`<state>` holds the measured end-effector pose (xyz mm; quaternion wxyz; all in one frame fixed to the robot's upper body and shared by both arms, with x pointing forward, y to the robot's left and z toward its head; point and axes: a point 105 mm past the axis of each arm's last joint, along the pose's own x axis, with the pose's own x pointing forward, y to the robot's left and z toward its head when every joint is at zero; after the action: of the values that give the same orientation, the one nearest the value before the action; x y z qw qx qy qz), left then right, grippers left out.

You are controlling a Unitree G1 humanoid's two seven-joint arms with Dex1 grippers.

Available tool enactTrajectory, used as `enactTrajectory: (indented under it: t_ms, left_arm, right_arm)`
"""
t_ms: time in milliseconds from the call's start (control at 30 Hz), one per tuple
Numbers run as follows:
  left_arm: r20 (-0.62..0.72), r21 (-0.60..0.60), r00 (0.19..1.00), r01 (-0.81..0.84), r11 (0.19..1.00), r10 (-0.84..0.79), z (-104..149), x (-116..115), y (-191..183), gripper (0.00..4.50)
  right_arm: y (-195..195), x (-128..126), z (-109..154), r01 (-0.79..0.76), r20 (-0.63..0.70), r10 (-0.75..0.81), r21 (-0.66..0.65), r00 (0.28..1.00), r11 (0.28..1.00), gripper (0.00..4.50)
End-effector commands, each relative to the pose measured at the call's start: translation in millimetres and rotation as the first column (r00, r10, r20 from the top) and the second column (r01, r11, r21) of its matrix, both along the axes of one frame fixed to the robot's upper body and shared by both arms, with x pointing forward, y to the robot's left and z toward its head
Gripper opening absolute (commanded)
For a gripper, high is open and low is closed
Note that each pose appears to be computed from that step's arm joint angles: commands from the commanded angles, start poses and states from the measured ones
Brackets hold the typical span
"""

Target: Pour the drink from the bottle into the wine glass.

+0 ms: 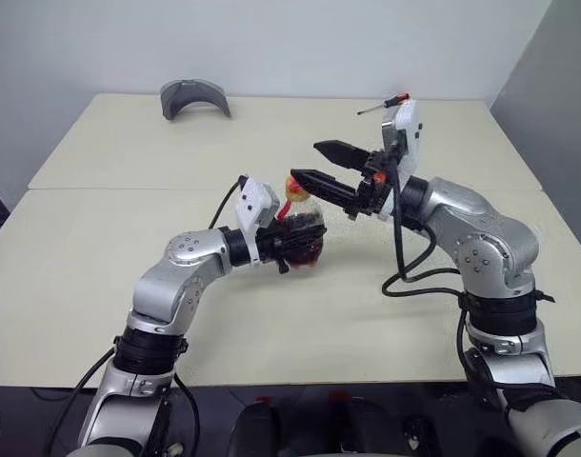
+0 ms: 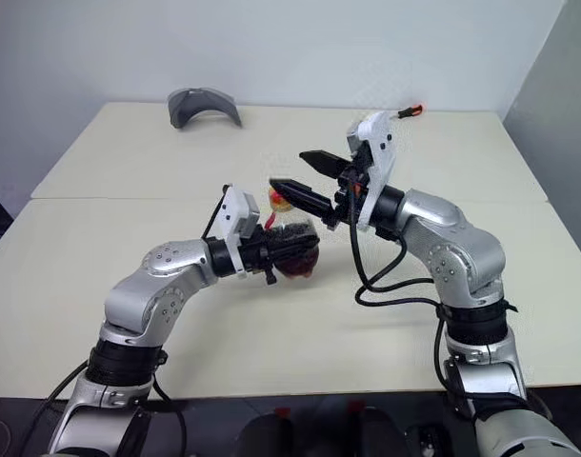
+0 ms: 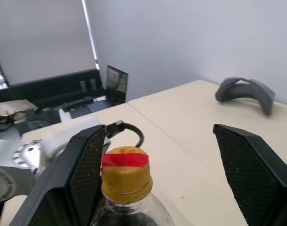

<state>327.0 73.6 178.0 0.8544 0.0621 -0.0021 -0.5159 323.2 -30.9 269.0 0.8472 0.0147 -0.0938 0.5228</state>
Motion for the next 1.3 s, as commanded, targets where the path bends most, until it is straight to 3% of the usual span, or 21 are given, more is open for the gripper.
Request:
enactTrajectory:
  t_ms: [33,967,1067,1233,1300]
  left_arm:
    - [0.091,-0.002,0.996,0.002,1.0,-0.001,18.8,4.1,-4.2,1.04]
    - [0.102,0.015,0.995,0.024,1.0,-0.025,19.6,10.7,-8.5,1.04]
    - [0.104,0.016,0.994,0.027,1.0,-0.028,19.2,9.8,-8.5,1.04]
    - [0.102,0.018,0.994,0.026,1.0,-0.028,18.1,9.4,-7.6,1.04]
    - [0.101,0.018,0.994,0.028,0.999,-0.029,17.6,8.3,-8.0,1.04]
  right_arm:
    - [3.2,-1.9,8.4,0.014,0.063,-0.015,0.007,0.998,1.0,3.88]
    - [12.0,-2.2,-6.2,-0.037,0.024,0.038,-0.035,0.999,0.999,3.88]
    - [11.4,-1.3,-4.4,-0.036,0.009,0.036,-0.011,0.999,0.999,3.25]
    - [12.7,-3.5,-1.9,-0.052,-0.004,0.052,0.013,0.999,0.999,1.48]
    - [13.5,-5.0,-0.5,-0.061,-0.009,0.061,0.026,0.998,0.998,1.23]
